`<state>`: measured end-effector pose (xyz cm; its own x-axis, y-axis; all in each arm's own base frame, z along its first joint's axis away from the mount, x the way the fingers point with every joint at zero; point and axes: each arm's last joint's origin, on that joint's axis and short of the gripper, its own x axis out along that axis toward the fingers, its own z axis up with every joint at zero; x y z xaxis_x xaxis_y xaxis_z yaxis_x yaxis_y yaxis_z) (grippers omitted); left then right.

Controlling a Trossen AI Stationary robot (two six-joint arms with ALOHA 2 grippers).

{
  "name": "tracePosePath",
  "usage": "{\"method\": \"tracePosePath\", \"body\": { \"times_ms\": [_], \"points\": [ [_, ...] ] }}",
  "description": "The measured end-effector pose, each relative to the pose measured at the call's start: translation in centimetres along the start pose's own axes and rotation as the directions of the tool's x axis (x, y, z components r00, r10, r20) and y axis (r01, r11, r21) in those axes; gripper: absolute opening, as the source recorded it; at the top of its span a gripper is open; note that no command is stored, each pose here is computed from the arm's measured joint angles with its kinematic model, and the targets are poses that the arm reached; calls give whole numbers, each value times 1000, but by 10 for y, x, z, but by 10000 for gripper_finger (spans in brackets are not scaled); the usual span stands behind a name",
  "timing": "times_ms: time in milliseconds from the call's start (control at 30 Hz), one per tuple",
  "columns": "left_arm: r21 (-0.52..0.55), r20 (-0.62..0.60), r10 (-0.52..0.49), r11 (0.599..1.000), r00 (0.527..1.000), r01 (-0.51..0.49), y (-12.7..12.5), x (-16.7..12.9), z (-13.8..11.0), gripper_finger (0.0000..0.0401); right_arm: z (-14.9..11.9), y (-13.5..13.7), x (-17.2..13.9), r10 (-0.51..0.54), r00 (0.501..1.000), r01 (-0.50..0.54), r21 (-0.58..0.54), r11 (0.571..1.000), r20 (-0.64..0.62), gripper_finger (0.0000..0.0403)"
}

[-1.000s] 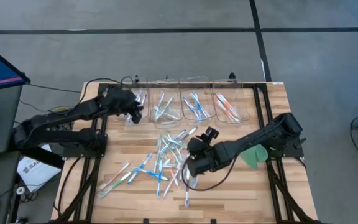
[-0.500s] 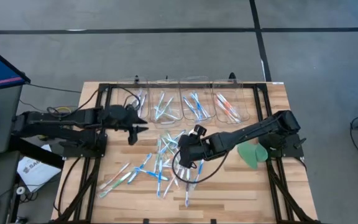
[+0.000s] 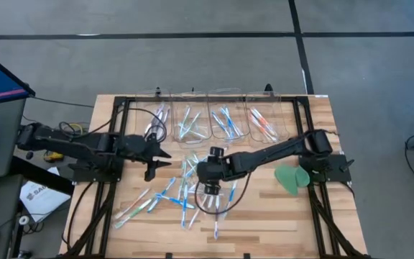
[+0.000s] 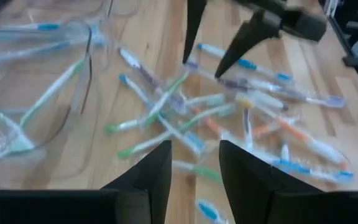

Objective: Pick & Place Toothbrushes
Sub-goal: Put the green toothbrush into the middle left transparent bin

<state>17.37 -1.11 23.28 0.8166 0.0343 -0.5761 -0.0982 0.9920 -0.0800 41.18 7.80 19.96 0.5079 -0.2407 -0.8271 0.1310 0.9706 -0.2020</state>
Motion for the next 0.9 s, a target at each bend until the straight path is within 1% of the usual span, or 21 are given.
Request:
{"method": "tracePosePath", "body": {
  "times_ms": [67,133,233,367,433,500,600,700,767,900],
  "points": [
    [-5,15,-2,1000,1000,2,0,3,-1,126,0,-5,4,7,1000,-6,19,1000,-16,215],
    [-4,-7,4,1000,1000,-4,1,4,-7,126,-1,-8,6,32,999,-31,28,999,-28,232],
    [-2,-10,5,1000,1000,-5,1,5,-10,126,1,-15,8,36,999,-35,45,998,-28,247],
    [3,-16,4,1000,1000,-4,1,6,-12,126,0,-28,13,16,998,-12,67,998,-59,249],
    [3,-13,3,1000,1000,-3,1,6,-11,126,-2,-34,22,5,997,1,79,997,-74,249],
    [3,-12,3,1000,1000,-3,1,6,-11,126,-8,-36,35,-3,993,12,76,997,-118,249],
    [8,-7,2,1000,1000,-2,1,6,-11,126,-13,-33,51,-8,989,19,71,997,-147,249],
    [8,-6,2,1000,1000,-2,1,6,-11,126,-17,-31,62,21,986,-9,75,997,-164,249],
    [8,-3,1,1000,1000,-1,1,6,-10,126,-17,-32,63,55,984,-40,85,996,-172,249],
    [8,0,1,1000,1000,-1,1,6,-10,126,-17,-36,63,59,983,-43,95,995,-174,249]
  ]
}}
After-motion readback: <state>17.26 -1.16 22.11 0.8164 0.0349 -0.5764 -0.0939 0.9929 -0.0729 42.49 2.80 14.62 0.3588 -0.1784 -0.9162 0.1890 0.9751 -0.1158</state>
